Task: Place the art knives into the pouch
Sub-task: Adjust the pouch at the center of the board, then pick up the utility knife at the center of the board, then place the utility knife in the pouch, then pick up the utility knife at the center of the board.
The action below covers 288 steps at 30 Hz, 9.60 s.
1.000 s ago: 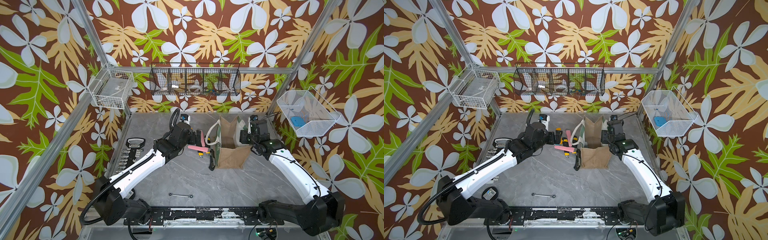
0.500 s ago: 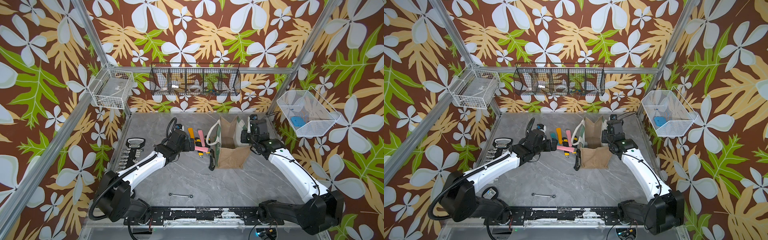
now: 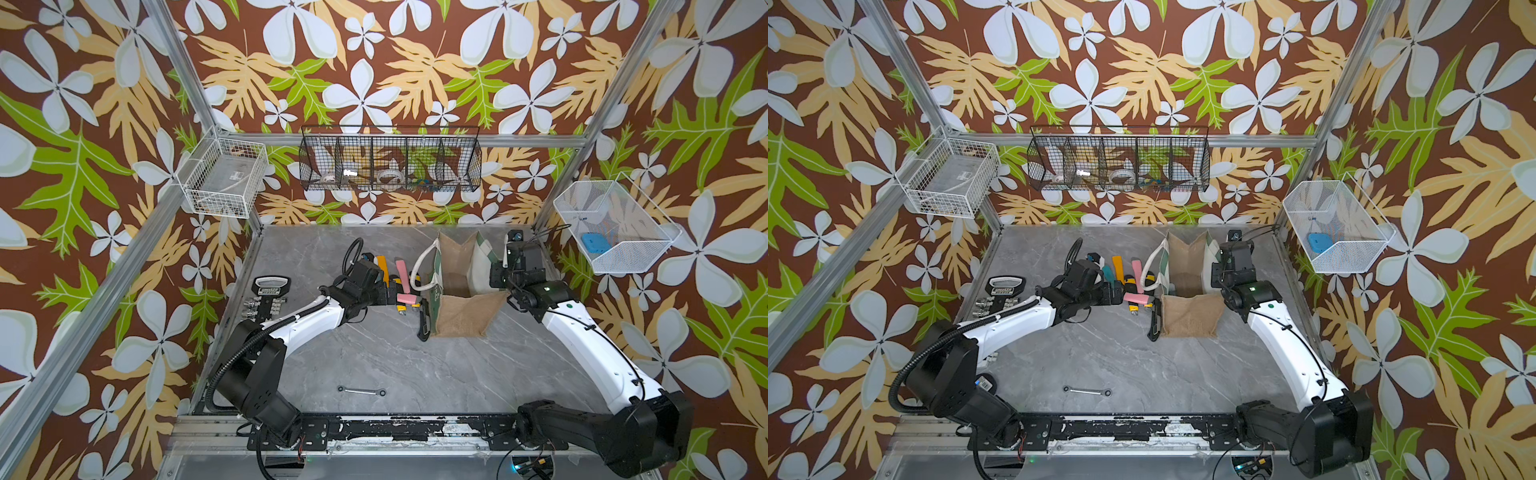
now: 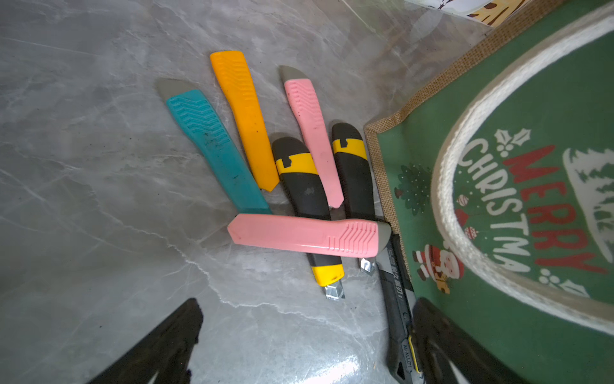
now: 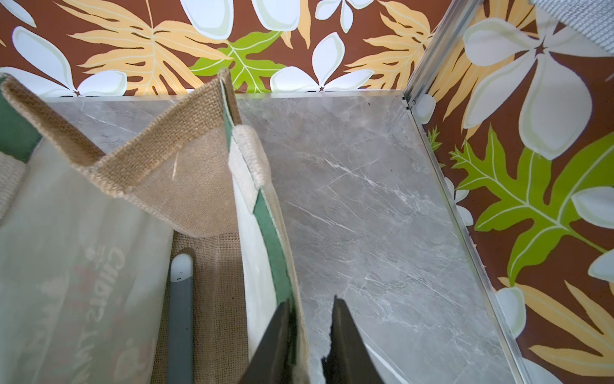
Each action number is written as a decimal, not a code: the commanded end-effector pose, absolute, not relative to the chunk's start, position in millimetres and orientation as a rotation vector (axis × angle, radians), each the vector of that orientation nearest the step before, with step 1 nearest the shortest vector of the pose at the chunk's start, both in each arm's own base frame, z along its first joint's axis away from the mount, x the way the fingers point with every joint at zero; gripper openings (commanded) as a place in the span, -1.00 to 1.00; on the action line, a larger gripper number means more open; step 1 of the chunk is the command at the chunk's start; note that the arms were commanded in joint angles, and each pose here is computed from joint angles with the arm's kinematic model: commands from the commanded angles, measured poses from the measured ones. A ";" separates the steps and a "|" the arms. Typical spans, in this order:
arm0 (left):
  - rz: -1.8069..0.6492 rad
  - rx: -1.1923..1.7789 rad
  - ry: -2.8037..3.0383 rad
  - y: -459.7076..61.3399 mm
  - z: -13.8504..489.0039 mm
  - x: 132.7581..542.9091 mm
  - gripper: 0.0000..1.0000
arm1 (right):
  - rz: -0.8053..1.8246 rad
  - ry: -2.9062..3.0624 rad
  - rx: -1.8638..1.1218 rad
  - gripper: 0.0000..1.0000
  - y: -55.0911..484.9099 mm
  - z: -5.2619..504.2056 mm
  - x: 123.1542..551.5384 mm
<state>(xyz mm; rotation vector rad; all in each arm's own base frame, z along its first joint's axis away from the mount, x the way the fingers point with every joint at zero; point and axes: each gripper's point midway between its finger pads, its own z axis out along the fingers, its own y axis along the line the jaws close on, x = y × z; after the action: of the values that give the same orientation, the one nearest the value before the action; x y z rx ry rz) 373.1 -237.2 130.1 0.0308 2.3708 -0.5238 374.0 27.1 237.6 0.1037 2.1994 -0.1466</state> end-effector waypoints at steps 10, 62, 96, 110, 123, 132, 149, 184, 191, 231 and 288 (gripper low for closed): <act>-0.531 0.098 2.375 -242.6 129.3 373.5 1.00 | -0.039 2.198 0.056 -0.52 41.9 237.9 383.9; -0.307 0.736 2.375 -289.9 88.4 395.0 0.89 | 0.146 2.038 0.102 0.68 38.0 291.9 318.6; -0.301 0.844 2.429 -316.4 47.8 408.4 0.74 | 0.076 1.974 0.129 0.74 21.2 316.1 291.5; -0.318 0.824 2.489 -302.2 34.1 381.6 0.66 | 0.059 1.984 0.134 0.75 18.7 312.1 289.1; -0.323 0.761 2.503 -299.1 29.2 378.0 0.27 | 0.092 1.989 0.148 0.75 22.0 304.4 290.6; -0.278 0.667 2.466 -294.1 40.5 390.2 -0.28 | 0.101 1.985 0.153 0.75 22.4 303.8 289.4; -0.281 0.461 2.414 -285.4 72.6 399.8 -0.38 | 0.117 2.005 0.153 0.75 25.2 291.9 291.8; -0.938 0.613 1.880 -456.2 341.2 348.3 -0.47 | 0.172 1.924 0.130 0.63 28.4 304.8 271.8; -1.009 0.664 1.885 -490.3 330.1 343.1 -0.47 | 0.183 1.943 0.132 0.63 29.7 294.0 270.6; -0.514 0.391 2.006 -370.3 289.2 392.6 1.00 | 0.278 1.952 0.096 0.82 45.5 310.0 274.8; -1.293 -0.008 1.977 -211.7 192.5 272.2 1.00 | 0.197 2.579 -0.173 -0.08 242.9 88.7 325.9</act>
<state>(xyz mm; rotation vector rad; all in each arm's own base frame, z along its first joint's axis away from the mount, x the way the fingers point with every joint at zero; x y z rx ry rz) 271.5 -210.7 185.2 -0.0310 2.0113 -1.2845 325.2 248.4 93.7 -0.2090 2.5786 0.2359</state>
